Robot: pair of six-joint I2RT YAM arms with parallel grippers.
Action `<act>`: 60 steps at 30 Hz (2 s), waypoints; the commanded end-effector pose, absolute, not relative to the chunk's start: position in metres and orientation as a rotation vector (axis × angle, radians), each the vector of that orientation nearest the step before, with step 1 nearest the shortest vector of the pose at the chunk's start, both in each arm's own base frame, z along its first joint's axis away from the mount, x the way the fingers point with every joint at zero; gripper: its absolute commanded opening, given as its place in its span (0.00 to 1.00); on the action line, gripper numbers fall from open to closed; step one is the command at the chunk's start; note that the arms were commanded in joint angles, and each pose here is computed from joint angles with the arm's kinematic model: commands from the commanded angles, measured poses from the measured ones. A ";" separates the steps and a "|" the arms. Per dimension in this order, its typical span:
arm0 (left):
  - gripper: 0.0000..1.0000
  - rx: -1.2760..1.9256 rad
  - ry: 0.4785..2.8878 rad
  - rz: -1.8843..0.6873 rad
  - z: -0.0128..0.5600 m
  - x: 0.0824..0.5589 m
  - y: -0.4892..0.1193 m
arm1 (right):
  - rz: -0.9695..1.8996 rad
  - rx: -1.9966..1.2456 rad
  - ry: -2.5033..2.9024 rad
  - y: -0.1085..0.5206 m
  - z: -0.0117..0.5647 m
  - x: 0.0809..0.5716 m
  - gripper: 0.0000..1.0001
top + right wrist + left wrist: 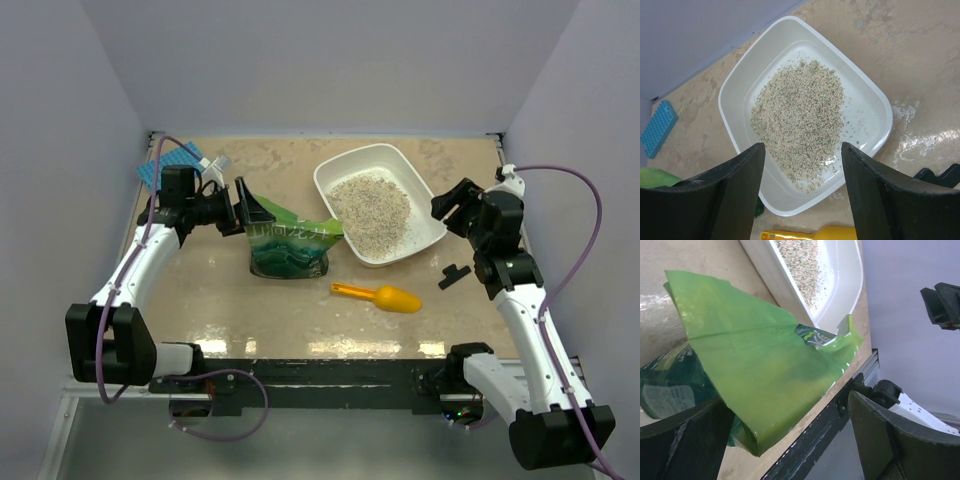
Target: Fill the litter box with clean litter
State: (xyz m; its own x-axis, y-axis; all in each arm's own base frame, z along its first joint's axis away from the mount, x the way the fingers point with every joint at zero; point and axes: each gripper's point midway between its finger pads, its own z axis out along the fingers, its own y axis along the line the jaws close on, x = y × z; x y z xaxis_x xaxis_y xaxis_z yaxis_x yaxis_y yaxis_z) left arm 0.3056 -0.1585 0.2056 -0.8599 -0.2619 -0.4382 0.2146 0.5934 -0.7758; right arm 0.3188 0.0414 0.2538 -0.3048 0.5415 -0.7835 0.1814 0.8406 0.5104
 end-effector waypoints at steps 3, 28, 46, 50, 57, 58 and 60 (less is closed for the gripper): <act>0.92 0.143 2.130 -1.456 0.237 0.300 -0.178 | 0.385 0.501 1.852 0.041 0.259 0.315 0.67; 0.25 0.498 1.770 -1.576 0.279 0.272 -0.190 | 0.625 0.094 1.863 0.098 0.274 0.309 0.67; 0.00 0.789 1.332 -1.632 0.321 0.201 -0.192 | 1.260 -0.270 1.819 0.207 0.263 0.295 0.74; 0.00 0.822 1.323 -1.618 0.319 0.198 -0.194 | 1.380 -0.370 1.771 0.231 0.258 0.291 0.74; 0.00 0.887 1.324 -1.638 0.314 0.186 -0.202 | 1.510 -0.354 1.772 0.248 0.238 0.305 0.74; 0.00 0.900 1.319 -1.639 0.314 0.184 -0.203 | 1.527 -0.351 1.788 0.251 0.231 0.308 0.74; 0.00 0.910 1.315 -1.636 0.315 0.182 -0.204 | 1.554 -0.400 1.762 0.262 0.236 0.309 0.74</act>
State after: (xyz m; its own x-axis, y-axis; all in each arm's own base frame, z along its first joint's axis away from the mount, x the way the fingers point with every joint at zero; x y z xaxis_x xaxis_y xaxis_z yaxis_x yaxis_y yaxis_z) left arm 0.2186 -0.2047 0.2530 -0.9081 -0.0779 -0.4114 0.4146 -0.0304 -0.9095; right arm 0.3101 0.2442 0.2052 -0.7295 0.2500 -0.6367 -0.5540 0.3299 0.7643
